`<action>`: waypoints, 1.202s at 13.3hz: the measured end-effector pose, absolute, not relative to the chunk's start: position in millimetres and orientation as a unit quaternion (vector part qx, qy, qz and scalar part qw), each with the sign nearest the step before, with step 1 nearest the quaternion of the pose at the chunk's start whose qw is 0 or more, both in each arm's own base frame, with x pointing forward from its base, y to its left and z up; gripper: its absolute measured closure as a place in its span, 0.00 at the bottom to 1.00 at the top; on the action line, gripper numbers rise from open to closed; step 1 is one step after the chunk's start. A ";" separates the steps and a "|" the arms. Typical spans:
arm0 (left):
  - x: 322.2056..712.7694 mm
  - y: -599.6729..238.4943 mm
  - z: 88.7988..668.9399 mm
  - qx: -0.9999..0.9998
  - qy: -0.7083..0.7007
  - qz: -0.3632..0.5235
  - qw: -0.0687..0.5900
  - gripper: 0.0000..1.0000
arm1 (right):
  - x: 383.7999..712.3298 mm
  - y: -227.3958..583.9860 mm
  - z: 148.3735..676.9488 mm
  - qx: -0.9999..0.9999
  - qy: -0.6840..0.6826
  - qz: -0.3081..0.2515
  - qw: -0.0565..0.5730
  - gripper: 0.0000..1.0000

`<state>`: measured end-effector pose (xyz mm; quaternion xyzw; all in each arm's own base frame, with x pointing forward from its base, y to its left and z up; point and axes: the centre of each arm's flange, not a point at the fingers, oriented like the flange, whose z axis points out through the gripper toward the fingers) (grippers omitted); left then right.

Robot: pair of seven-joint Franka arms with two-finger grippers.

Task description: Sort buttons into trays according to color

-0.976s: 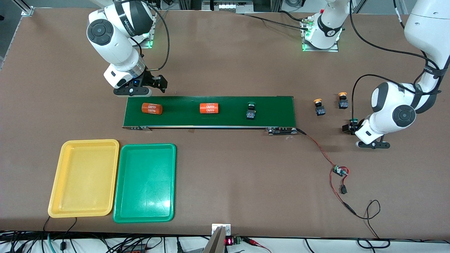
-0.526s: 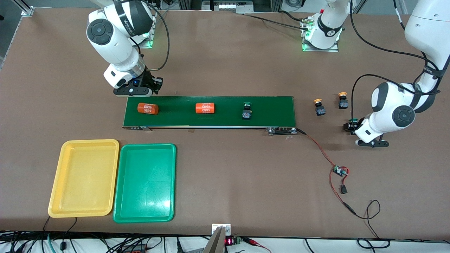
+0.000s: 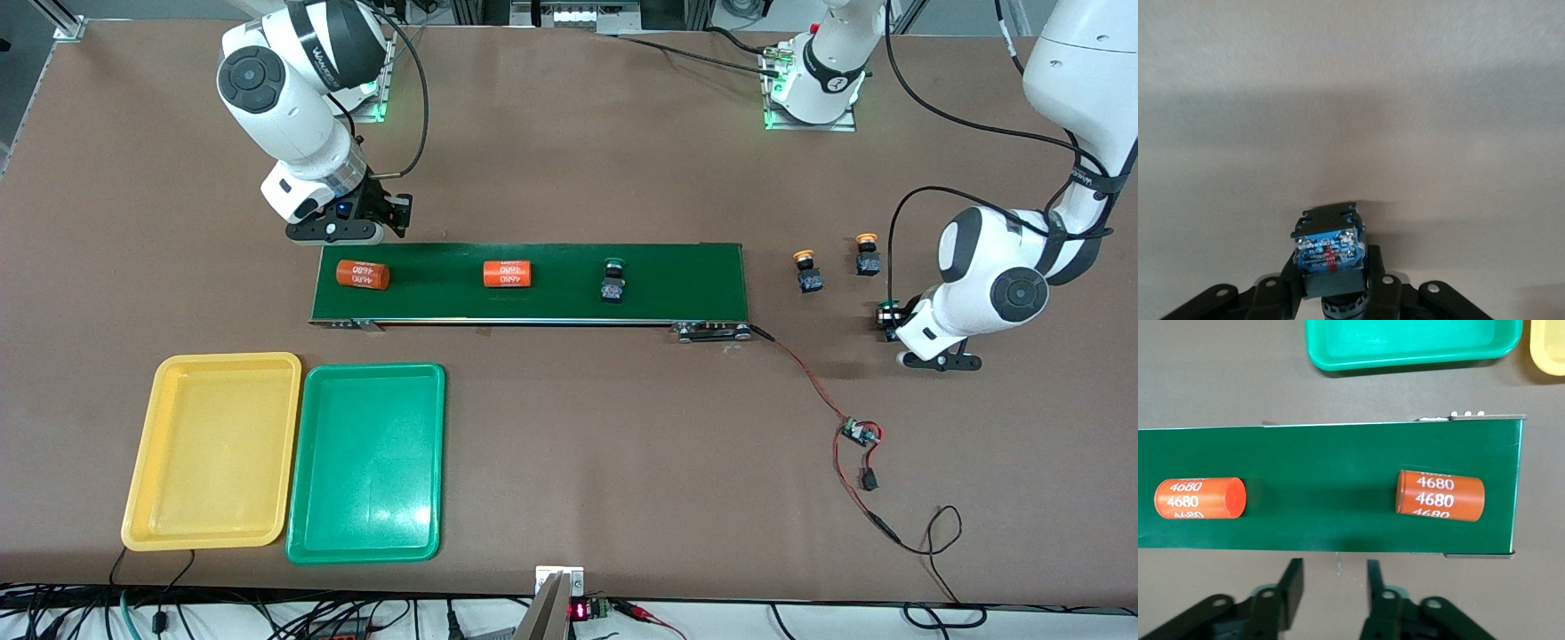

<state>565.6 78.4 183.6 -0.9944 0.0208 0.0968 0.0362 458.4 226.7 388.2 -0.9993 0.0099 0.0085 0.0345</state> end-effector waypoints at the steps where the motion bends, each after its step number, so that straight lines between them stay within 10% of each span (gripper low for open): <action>1: 571.1 69.1 195.1 -0.995 0.031 0.086 0.038 0.59 | 458.2 226.5 388.0 -0.999 0.010 0.010 0.034 0.37; 5: 585.5 -41.4 252.0 -0.991 0.121 0.040 0.039 0.59 | 457.9 226.4 387.7 -0.999 0.010 0.011 0.033 0.00; 16: 524.3 -257.4 278.3 -0.980 0.188 0.051 -0.024 0.59 | 457.8 226.5 384.6 -0.999 0.010 0.015 0.032 0.00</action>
